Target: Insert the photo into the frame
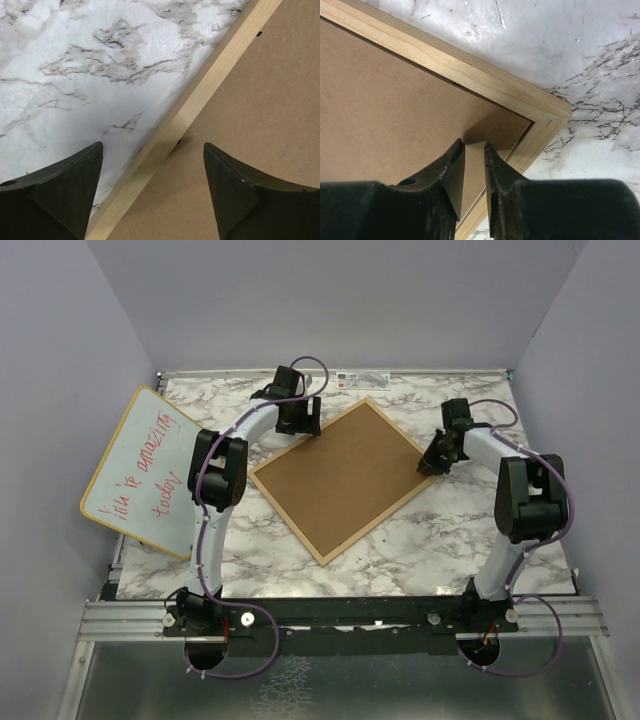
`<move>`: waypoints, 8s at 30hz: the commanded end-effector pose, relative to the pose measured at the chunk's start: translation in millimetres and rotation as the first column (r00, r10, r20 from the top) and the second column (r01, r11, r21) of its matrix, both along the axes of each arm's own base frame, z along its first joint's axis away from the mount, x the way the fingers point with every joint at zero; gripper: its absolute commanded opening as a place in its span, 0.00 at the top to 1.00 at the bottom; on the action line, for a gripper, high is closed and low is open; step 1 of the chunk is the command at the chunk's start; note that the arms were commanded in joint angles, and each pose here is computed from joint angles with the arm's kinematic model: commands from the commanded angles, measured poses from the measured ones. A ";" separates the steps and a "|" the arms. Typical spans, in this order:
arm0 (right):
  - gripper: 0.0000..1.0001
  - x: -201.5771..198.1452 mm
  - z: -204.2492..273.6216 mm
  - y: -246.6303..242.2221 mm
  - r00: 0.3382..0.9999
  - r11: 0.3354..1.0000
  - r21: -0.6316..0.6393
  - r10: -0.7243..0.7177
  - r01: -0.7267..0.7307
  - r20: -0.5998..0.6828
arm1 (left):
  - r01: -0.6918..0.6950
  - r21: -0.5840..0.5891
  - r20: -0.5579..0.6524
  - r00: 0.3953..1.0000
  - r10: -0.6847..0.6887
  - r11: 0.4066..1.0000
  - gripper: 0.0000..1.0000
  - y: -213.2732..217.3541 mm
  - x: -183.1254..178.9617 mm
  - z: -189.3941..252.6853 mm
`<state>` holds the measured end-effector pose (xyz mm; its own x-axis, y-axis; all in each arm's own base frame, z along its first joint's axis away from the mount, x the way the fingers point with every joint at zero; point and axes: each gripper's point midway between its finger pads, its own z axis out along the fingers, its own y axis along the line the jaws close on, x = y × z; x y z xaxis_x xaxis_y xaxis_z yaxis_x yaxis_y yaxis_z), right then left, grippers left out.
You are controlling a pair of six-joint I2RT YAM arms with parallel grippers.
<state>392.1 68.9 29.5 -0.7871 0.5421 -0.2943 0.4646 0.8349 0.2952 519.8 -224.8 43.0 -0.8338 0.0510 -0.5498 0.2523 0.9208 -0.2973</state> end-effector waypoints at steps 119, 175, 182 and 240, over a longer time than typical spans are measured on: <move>0.48 123.5 40.8 35.2 0.944 0.941 -0.222 0.293 -0.257 0.150 | -0.196 0.051 -0.024 0.980 0.197 0.979 0.06 59.2 -20.4 26.4; 0.55 -142.4 -6.0 36.9 0.897 0.944 0.010 0.316 -0.329 -0.309 | -0.111 0.023 -0.477 0.872 0.109 0.994 0.94 9.8 -243.2 -56.7; 0.56 -138.4 -15.1 31.4 0.901 0.950 -0.035 0.281 -0.309 -0.330 | -0.108 0.025 -0.477 0.872 0.106 0.994 0.94 9.7 -242.8 -57.5; 0.53 -183.3 -17.7 70.0 0.956 0.955 0.257 0.203 -0.146 -0.211 | 0.026 -0.052 -0.527 0.848 -0.049 0.998 0.81 0.4 -259.2 -64.4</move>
<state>220.2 157.0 28.9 -0.9050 0.4212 0.0600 0.3928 0.7730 0.4982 322.1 -240.7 26.1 -0.9610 0.0136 -0.2762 0.1539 0.8562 -0.4932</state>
